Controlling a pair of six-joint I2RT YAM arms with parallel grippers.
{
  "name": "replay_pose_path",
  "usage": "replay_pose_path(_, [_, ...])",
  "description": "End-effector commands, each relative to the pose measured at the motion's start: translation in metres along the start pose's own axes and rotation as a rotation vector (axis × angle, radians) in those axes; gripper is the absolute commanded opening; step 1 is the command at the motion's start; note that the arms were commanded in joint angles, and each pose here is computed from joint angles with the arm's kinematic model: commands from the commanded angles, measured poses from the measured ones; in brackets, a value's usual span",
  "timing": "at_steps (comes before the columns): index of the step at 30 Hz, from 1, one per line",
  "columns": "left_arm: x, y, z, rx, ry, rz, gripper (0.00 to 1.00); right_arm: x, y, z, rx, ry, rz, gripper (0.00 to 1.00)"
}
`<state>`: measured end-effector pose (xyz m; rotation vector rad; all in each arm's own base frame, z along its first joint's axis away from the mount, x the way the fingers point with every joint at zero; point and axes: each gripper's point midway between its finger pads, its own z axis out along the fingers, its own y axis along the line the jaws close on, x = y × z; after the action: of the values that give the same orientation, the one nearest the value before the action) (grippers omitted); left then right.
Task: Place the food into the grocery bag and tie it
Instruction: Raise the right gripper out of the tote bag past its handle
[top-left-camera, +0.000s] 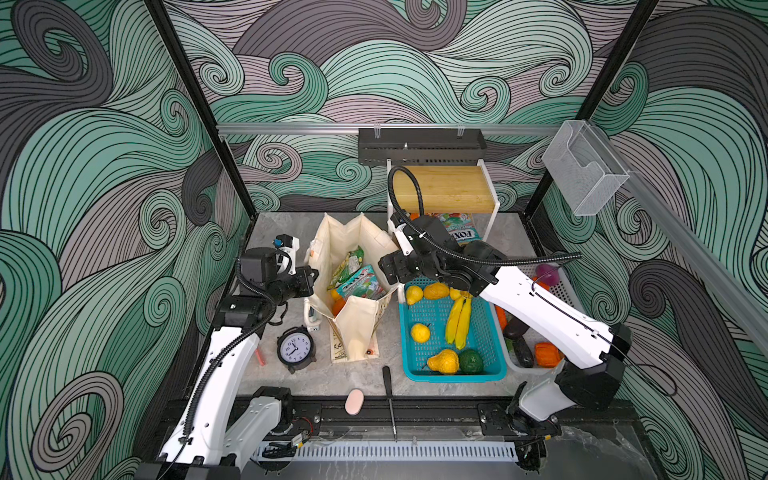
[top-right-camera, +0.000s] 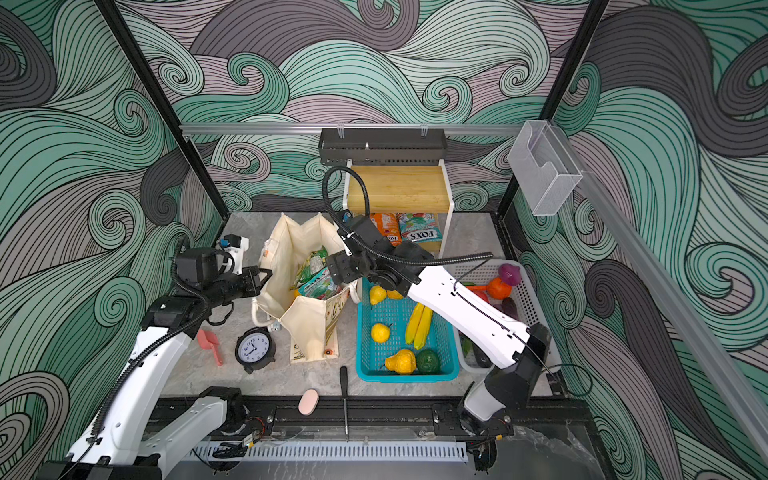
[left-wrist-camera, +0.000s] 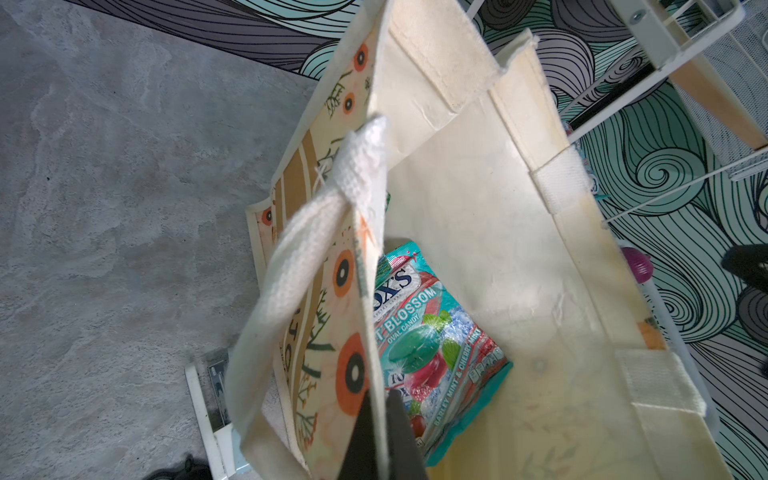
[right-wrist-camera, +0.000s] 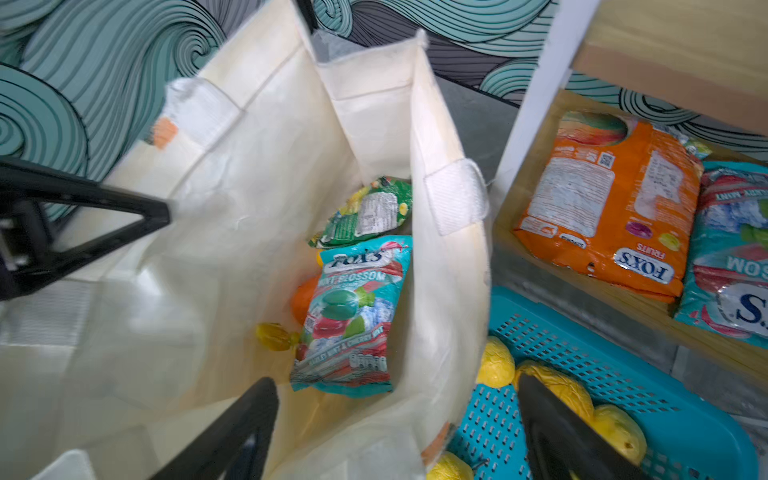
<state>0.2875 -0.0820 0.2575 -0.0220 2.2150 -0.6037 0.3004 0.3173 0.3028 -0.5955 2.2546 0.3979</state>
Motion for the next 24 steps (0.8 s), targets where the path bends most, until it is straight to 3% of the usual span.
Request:
replay_pose_path(1, [-0.004,-0.006,-0.004,0.024,-0.018,0.008,0.00,0.017,0.001,0.027,-0.021,0.058,0.093,0.73])
replay_pose_path(4, [-0.004,-0.006,-0.004,0.027,-0.016,0.005,0.00,0.023,0.010,0.042,-0.072,0.088,0.128,0.54])
replay_pose_path(7, [-0.004,-0.005,-0.002,0.027,-0.011,0.001,0.00,0.023,0.016,0.049,-0.101,0.088,0.132,0.25])
replay_pose_path(9, [-0.007,-0.005,-0.002,0.023,-0.017,-0.007,0.00,0.018,0.018,0.048,-0.111,0.065,0.123,0.00])
replay_pose_path(24, [-0.071,-0.009,-0.049,-0.138,-0.128,-0.032,0.00,-0.034,-0.012,-0.026,0.006,-0.180,0.104,0.00])
